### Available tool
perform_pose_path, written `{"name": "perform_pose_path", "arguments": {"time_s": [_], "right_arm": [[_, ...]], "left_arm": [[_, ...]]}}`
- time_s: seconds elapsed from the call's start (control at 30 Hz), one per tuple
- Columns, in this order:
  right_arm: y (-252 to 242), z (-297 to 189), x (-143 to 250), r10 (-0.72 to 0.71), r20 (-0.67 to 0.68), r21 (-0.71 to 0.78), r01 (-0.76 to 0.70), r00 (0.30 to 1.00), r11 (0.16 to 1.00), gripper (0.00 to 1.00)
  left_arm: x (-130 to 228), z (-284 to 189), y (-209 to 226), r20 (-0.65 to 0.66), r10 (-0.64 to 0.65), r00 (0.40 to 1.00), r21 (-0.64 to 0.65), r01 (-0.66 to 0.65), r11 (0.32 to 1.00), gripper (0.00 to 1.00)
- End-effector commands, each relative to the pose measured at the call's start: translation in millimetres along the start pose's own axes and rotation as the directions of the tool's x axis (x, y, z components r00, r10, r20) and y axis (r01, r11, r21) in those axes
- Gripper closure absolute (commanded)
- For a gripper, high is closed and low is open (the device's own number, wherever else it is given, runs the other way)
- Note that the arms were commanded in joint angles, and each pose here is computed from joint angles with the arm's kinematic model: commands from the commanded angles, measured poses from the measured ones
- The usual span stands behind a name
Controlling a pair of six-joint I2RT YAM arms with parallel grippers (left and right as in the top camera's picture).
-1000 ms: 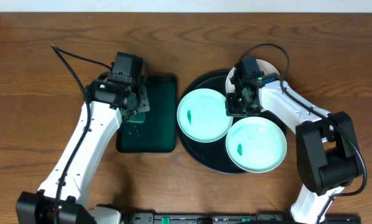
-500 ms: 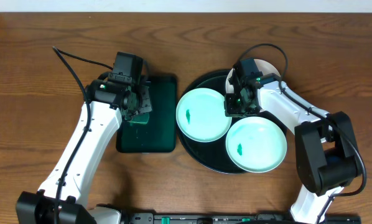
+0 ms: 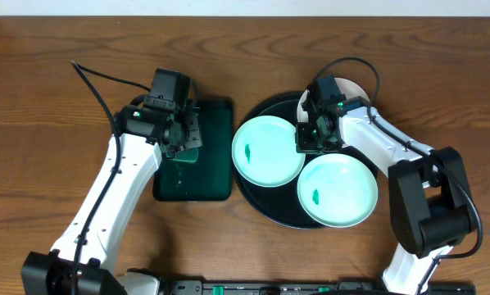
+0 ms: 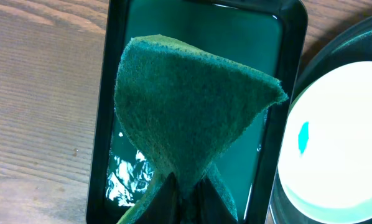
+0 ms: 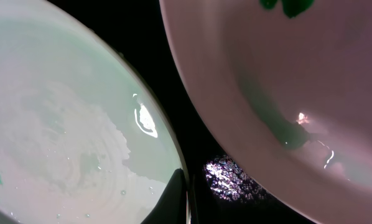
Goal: Clean dirty plates on tray and stack at the side
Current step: 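Lift the sponge out of the tray with the left gripper, then carry the sponge to the left pale green plate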
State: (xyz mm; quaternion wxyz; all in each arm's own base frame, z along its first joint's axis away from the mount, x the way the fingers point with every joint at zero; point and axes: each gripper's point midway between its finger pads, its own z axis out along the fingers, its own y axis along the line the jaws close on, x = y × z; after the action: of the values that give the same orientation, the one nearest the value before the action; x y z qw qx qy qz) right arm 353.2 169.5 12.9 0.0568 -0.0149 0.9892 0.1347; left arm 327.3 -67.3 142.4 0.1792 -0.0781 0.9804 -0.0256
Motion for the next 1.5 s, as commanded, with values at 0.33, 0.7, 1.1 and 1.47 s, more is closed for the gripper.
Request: {"name": "perform_pose_path", "arguments": {"time_s": [0.33, 0.7, 1.1, 1.47], "right_arm": [[-1, -1, 5, 0.023, -0.014, 0.015, -0.022, 1.000, 1.000, 0.99], [-8, -10, 3, 0.029, 0.003, 0.047, -0.030, 1.000, 0.998, 0.99], [-14, -14, 0, 0.027, 0.024, 0.088, -0.029, 0.999, 0.996, 0.99], [-19, -14, 1, 0.029, 0.022, 0.114, -0.031, 0.999, 0.993, 0.99]], "left_arm": [[-6, 3, 2, 0.030, -0.001, 1.000, -0.024, 0.001, 1.000, 0.93], [-2, 2, -21, 0.043, 0.057, 0.997, 0.006, -0.058, 0.998, 0.93], [1, -2, -61, 0.037, 0.000, 0.999, 0.155, -0.006, 0.988, 0.93], [20, 34, -138, -0.009, 0.013, 1.000, 0.269, -0.010, 0.963, 0.92]]}}
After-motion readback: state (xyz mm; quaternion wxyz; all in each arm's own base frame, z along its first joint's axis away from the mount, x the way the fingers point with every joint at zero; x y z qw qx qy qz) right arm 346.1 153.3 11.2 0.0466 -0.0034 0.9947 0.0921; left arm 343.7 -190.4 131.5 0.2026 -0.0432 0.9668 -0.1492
